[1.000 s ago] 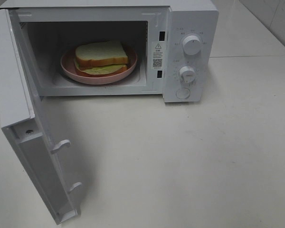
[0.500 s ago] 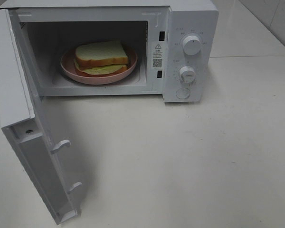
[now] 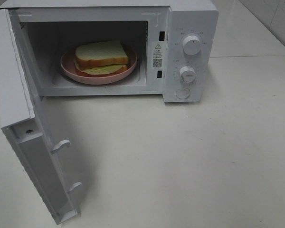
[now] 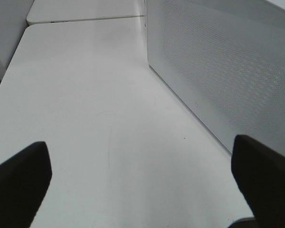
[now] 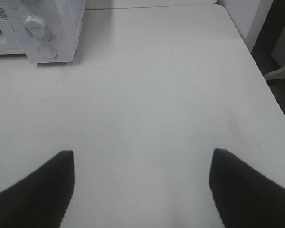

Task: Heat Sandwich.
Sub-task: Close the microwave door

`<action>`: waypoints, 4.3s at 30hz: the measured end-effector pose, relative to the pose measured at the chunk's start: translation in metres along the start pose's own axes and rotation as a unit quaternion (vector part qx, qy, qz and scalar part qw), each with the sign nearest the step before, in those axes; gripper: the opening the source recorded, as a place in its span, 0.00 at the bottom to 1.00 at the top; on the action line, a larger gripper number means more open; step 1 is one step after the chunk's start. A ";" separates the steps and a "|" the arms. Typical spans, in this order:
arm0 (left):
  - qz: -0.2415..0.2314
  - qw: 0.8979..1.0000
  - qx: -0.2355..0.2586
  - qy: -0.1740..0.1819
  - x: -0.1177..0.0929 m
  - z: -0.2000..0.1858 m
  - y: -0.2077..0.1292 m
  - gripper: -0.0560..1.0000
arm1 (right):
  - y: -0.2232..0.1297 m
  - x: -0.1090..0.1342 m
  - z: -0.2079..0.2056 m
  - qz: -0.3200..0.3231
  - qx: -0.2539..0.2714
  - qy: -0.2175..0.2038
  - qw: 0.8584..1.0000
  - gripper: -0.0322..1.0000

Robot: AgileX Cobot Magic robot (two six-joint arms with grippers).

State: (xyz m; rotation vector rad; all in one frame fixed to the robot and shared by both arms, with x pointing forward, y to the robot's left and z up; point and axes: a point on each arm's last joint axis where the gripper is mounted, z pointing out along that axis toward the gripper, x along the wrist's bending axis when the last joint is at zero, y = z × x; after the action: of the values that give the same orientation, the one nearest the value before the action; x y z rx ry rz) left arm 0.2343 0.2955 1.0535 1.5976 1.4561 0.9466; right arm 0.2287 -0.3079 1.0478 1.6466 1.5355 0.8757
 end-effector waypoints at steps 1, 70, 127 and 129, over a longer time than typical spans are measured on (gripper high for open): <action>0.000 1.000 0.000 0.000 0.000 0.000 0.000 0.97 | 0.000 0.000 0.000 0.000 0.000 0.000 1.000 0.77; 0.020 0.992 -0.120 0.043 0.022 0.209 0.028 0.05 | 0.000 0.000 0.000 -0.001 0.000 0.000 1.000 0.77; 0.018 0.982 -0.141 -0.127 -0.096 0.298 0.031 0.05 | 0.000 0.000 0.000 -0.001 0.000 0.000 1.000 0.77; 0.012 0.981 -0.143 -0.127 -0.104 0.304 0.034 0.05 | 0.000 0.000 0.000 -0.001 0.000 0.000 1.000 0.77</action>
State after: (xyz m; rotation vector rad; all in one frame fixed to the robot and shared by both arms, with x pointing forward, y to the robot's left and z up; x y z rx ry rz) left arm 0.5144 0.1731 0.9493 1.4649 1.0761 0.8829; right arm 0.2287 -0.3079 1.0478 1.6457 1.5362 0.8752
